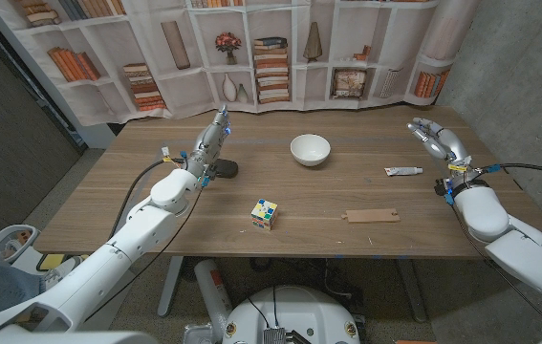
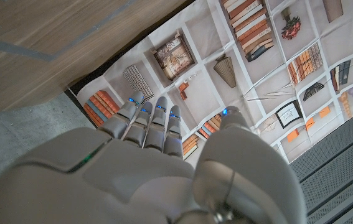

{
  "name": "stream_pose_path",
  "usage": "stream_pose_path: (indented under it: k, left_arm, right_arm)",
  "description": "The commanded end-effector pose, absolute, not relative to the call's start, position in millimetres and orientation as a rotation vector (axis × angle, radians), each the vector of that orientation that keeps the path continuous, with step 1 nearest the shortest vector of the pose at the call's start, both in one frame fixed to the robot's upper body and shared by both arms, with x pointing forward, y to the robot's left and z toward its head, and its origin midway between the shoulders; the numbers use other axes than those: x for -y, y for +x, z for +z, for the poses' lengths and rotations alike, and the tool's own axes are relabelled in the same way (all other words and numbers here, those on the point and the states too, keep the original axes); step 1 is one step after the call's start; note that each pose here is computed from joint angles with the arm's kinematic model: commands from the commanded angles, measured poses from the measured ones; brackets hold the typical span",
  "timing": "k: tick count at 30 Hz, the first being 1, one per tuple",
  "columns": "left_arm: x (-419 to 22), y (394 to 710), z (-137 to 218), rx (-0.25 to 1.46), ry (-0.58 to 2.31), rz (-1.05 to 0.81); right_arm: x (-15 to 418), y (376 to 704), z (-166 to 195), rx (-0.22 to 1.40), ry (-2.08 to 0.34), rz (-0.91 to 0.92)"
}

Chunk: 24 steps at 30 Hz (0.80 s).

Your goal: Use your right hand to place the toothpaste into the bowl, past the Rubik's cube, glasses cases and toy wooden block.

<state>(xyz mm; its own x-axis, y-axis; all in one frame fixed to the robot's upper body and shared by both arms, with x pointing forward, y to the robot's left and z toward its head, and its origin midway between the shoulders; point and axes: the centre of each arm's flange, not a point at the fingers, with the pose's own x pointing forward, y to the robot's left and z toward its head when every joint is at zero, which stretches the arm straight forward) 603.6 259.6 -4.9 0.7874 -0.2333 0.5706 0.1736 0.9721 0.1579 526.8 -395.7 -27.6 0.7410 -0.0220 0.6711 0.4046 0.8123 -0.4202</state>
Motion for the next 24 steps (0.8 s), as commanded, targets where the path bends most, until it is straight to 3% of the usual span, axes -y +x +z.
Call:
stream_pose_path:
  k: [1, 24]
  left_arm:
    - [-261.3, 601.3, -4.0, 0.63, 0.108, -0.216]
    - [-258.0, 601.1, -6.0, 0.628, 0.109, -0.225]
  right_arm:
    - [391.9, 523.6, -24.5, 0.697, -0.666, -0.283]
    - [391.9, 516.0, -21.4, 0.687, -0.812, -0.362]
